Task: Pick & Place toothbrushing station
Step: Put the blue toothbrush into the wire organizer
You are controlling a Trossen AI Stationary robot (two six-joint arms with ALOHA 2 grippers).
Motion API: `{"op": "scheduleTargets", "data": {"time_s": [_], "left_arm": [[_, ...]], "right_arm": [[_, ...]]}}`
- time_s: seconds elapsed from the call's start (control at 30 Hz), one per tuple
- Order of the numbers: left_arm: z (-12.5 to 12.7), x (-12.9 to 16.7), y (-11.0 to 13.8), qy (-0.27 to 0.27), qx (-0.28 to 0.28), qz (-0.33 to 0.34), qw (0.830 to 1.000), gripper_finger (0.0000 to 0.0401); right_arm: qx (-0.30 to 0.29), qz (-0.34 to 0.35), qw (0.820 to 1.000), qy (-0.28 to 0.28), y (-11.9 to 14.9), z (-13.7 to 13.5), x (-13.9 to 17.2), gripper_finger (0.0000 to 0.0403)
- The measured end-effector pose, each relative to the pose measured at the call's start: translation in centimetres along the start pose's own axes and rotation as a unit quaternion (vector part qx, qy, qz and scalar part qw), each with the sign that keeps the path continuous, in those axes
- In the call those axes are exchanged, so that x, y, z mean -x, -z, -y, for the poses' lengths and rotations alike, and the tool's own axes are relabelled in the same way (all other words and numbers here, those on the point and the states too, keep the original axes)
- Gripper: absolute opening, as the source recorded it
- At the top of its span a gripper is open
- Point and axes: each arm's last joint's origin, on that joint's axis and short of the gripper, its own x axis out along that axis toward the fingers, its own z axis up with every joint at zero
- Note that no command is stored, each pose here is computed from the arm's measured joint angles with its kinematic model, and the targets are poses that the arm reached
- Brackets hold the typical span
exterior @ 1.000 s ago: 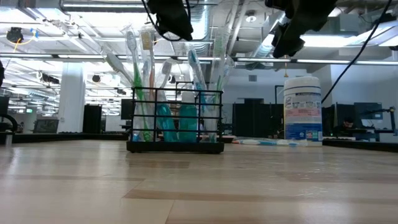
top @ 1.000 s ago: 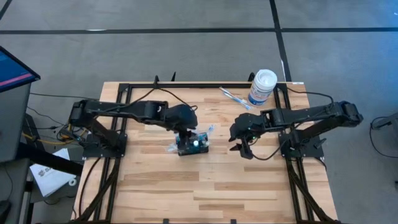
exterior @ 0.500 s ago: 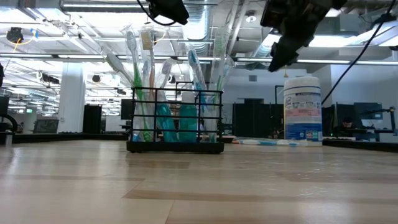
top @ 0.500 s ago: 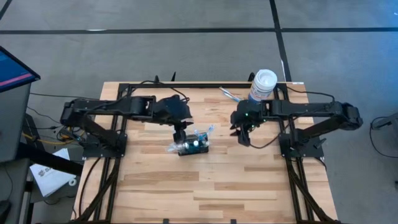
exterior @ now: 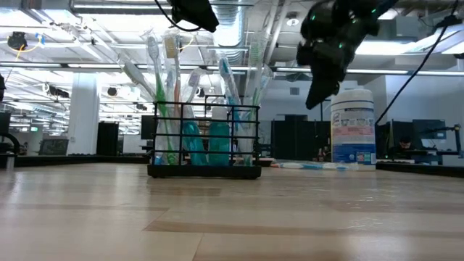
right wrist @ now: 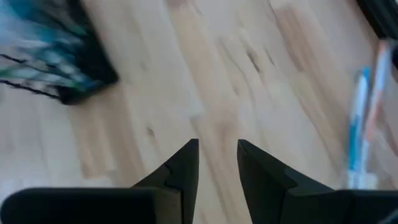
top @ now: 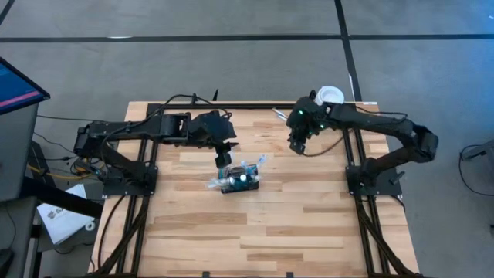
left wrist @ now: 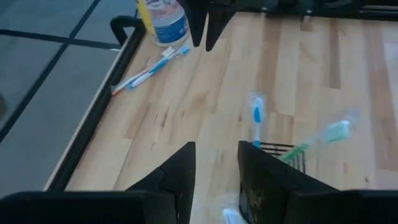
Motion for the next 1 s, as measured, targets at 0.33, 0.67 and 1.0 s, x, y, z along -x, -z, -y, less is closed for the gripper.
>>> {"op": "scheduleTargets", "data": {"time_s": [0.33, 0.67, 1.0], "left_arm": [[-1.2, -0.3, 0.0, -0.015, 0.014, -0.003, 1.000, 0.0114], [-0.9, -0.3, 0.0, -0.010, 0.011, -0.003, 1.000, 0.0114], [-0.9, -0.3, 0.0, -0.010, 0.011, -0.003, 1.000, 0.0114]], "right_arm": [[0.040, -0.084, 0.996, 0.015, -4.5, 3.7, -2.8, 0.0101], [0.015, -0.151, 0.987, 0.061, -5.6, 8.4, -5.9, 0.0102], [-0.026, -0.212, 0.972, 0.095, -3.8, 12.4, -8.8, 0.0102]]}}
